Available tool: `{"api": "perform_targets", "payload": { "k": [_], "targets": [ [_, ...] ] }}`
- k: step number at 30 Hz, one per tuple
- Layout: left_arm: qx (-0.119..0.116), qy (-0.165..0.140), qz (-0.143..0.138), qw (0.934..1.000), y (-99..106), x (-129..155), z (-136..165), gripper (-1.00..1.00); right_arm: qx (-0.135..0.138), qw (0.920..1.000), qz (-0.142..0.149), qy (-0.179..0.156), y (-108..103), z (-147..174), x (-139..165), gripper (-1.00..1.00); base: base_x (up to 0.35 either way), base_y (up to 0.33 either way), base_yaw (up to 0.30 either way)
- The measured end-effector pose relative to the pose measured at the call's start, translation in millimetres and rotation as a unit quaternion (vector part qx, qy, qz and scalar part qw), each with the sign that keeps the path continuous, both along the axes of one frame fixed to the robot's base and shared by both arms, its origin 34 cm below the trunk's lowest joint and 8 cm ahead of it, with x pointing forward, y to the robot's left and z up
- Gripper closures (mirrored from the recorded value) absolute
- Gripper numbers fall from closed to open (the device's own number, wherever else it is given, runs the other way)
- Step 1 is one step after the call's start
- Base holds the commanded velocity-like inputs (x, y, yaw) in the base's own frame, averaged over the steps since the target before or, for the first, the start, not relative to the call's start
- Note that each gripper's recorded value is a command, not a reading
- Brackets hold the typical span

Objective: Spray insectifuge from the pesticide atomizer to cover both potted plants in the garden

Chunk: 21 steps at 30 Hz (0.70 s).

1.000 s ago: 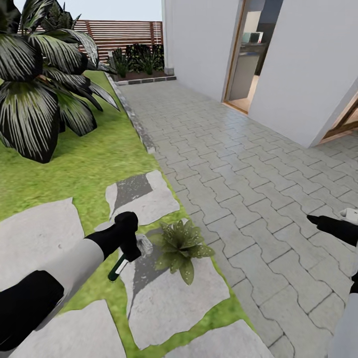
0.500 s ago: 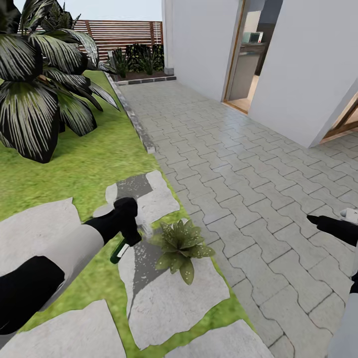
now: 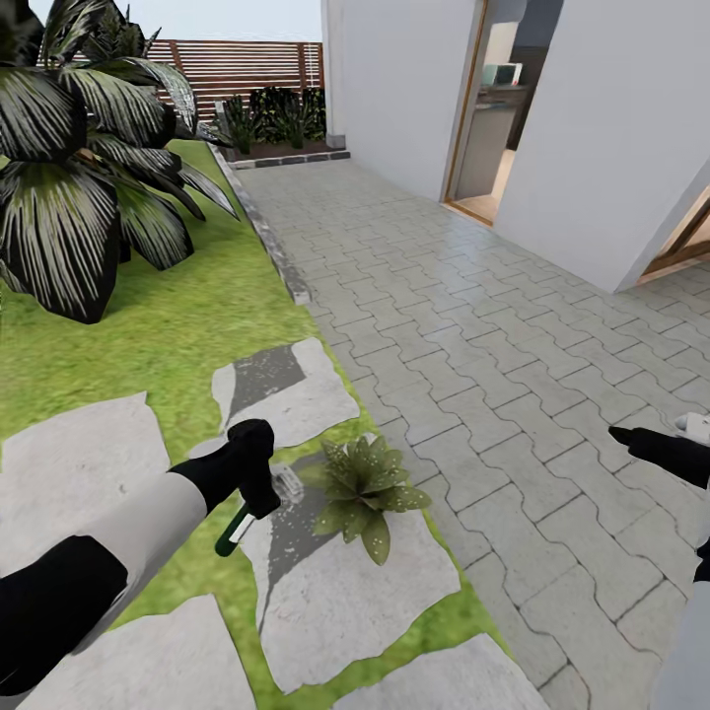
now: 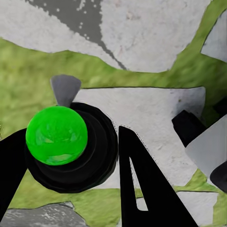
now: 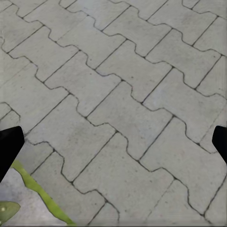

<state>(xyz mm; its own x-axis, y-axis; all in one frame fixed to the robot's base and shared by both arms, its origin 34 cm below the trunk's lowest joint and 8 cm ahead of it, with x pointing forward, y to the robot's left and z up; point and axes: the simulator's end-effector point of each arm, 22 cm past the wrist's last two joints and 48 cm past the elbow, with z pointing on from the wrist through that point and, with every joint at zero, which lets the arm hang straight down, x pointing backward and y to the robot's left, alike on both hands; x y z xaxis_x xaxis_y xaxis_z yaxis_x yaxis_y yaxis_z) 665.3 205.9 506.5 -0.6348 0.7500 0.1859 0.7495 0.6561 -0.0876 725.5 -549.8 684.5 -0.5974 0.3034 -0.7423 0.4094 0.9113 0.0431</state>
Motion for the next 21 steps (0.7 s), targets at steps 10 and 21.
{"api": "perform_targets", "payload": {
  "k": [10,21],
  "targets": [
    [-0.002,0.000,-0.001,1.0000,-2.0,0.1,0.2,1.00,0.000,1.0000,0.000,0.000,-0.1,0.0,-0.1,-1.00,0.000,0.334,-0.129],
    [0.000,0.000,-0.003,1.0000,-2.0,-0.1,0.0,1.00,0.000,1.0000,0.000,0.000,0.0,0.1,-0.1,-1.00,0.000,0.132,-0.263]
  ]
}}
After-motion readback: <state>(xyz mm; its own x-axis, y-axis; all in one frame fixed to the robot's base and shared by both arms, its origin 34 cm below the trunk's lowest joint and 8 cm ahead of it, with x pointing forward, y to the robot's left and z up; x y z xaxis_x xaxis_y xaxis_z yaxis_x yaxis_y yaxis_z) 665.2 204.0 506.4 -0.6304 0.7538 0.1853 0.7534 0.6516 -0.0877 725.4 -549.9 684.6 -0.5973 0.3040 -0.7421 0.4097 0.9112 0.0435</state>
